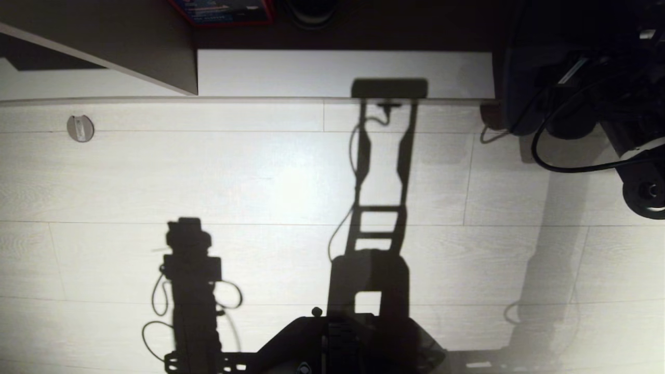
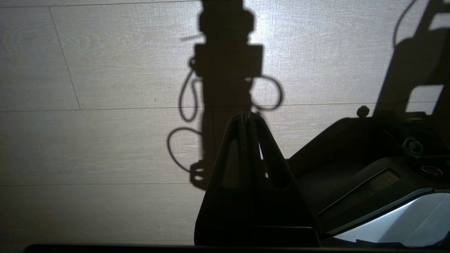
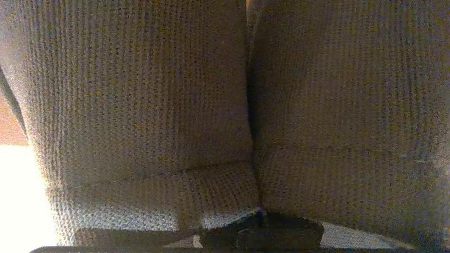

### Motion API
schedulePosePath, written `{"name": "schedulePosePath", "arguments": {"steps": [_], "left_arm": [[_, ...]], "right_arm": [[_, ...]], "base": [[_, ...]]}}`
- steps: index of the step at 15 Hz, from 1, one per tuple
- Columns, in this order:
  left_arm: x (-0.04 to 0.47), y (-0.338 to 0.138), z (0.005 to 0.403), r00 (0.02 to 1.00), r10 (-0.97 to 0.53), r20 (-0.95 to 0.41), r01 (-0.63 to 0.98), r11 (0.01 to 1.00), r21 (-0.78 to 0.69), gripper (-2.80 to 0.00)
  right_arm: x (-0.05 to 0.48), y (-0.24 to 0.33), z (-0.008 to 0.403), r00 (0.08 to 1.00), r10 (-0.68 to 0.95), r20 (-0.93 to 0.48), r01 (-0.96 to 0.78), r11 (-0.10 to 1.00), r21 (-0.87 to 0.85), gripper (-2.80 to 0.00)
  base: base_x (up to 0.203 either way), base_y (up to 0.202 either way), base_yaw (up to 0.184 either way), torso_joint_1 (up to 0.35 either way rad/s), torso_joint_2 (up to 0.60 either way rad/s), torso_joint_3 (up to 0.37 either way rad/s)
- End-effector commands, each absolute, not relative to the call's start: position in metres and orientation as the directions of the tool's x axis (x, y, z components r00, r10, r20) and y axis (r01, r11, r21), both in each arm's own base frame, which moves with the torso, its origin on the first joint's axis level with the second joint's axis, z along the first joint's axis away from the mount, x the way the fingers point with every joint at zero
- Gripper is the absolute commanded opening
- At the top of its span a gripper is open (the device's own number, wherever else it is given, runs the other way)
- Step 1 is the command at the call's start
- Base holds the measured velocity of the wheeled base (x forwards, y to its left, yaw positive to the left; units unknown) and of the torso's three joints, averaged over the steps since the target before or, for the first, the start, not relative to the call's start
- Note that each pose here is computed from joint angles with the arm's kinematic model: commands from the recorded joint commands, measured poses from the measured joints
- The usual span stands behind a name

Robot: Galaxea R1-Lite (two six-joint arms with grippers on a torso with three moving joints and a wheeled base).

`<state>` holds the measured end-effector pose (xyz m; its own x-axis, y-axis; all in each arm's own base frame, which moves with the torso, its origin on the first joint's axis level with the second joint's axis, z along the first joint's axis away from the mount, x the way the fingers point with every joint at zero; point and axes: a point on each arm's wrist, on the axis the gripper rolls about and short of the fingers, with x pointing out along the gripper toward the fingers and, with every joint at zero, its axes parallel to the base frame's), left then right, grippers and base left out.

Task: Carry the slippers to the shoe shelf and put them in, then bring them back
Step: Place the slippers into the shoe cabinet

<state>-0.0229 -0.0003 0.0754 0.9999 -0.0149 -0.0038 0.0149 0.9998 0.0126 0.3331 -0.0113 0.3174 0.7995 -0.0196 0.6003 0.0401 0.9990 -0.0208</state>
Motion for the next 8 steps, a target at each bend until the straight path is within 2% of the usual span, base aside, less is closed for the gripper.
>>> {"name": "schedulePosePath", "arguments": {"steps": [1,7,8], "left_arm": [[-0.0229,-0.0003,0.0754,1.000,-0.015,-0.003,0.015,1.000,0.012,-2.80],[-0.0229,-0.0003,0.0754,1.000,-0.015,-0.003,0.015,1.000,0.012,-2.80],[-0.0229,-0.0003,0.0754,1.000,-0.015,-0.003,0.015,1.000,0.012,-2.80]], "right_arm": [[0.3336,-0.0117,0.3200,0.791,-0.023,0.612,0.039,0.999,-0.013,-2.80],[0.3347,-0.0128,0.3199,0.789,-0.027,0.614,0.043,0.999,-0.010,-2.80],[0.3343,-0.0128,0.3203,0.789,-0.027,0.614,0.043,0.999,-0.010,0.00]], "base": [[0.000,0.000,0.000,0.000,0.00,0.000],[0.000,0.000,0.000,0.000,0.00,0.000],[0.000,0.000,0.000,0.000,0.00,0.000]]}}
